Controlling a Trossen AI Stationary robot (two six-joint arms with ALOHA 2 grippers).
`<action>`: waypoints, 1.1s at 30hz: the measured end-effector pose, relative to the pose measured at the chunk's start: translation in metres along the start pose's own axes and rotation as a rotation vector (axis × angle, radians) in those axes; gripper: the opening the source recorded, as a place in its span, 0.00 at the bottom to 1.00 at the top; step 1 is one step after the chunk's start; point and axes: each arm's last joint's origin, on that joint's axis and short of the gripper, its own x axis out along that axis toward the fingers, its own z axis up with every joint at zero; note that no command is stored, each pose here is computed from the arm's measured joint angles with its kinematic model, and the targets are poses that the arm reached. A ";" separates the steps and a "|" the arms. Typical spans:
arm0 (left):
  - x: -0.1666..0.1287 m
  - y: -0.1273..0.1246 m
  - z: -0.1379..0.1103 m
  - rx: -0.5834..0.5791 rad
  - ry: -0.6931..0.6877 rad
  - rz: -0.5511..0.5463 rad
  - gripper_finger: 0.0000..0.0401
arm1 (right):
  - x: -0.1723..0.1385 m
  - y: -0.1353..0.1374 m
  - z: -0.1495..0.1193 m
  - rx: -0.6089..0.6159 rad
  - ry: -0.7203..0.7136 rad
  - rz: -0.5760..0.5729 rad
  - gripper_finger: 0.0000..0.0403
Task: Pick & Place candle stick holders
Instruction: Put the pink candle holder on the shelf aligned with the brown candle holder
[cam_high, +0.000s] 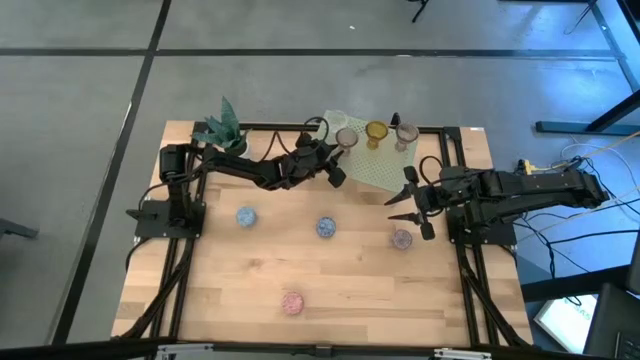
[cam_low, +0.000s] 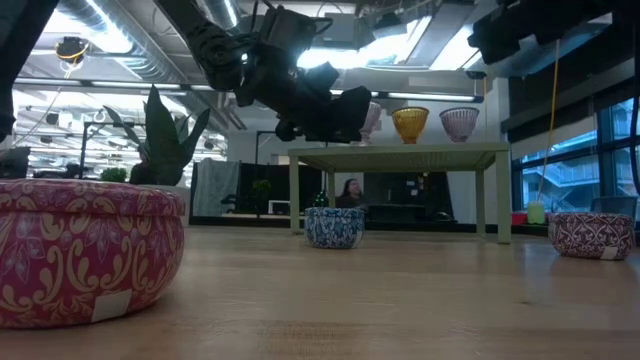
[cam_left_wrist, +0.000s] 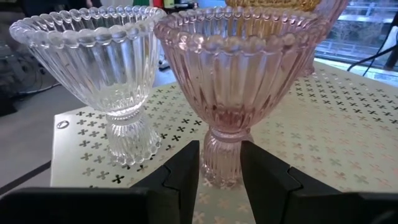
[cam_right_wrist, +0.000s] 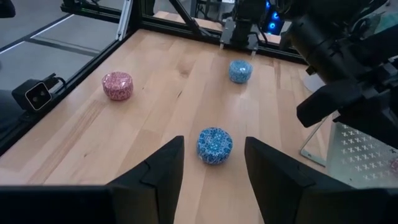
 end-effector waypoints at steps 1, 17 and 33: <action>0.000 0.000 0.000 0.000 0.000 0.000 0.28 | 0.000 0.000 0.000 -0.002 -0.003 -0.001 0.43; -0.004 -0.007 -0.002 0.009 0.006 -0.009 0.28 | 0.000 0.000 0.001 -0.004 -0.013 -0.002 0.43; -0.096 -0.055 0.019 0.212 0.187 -0.149 0.28 | 0.000 0.000 0.001 -0.002 -0.009 -0.002 0.43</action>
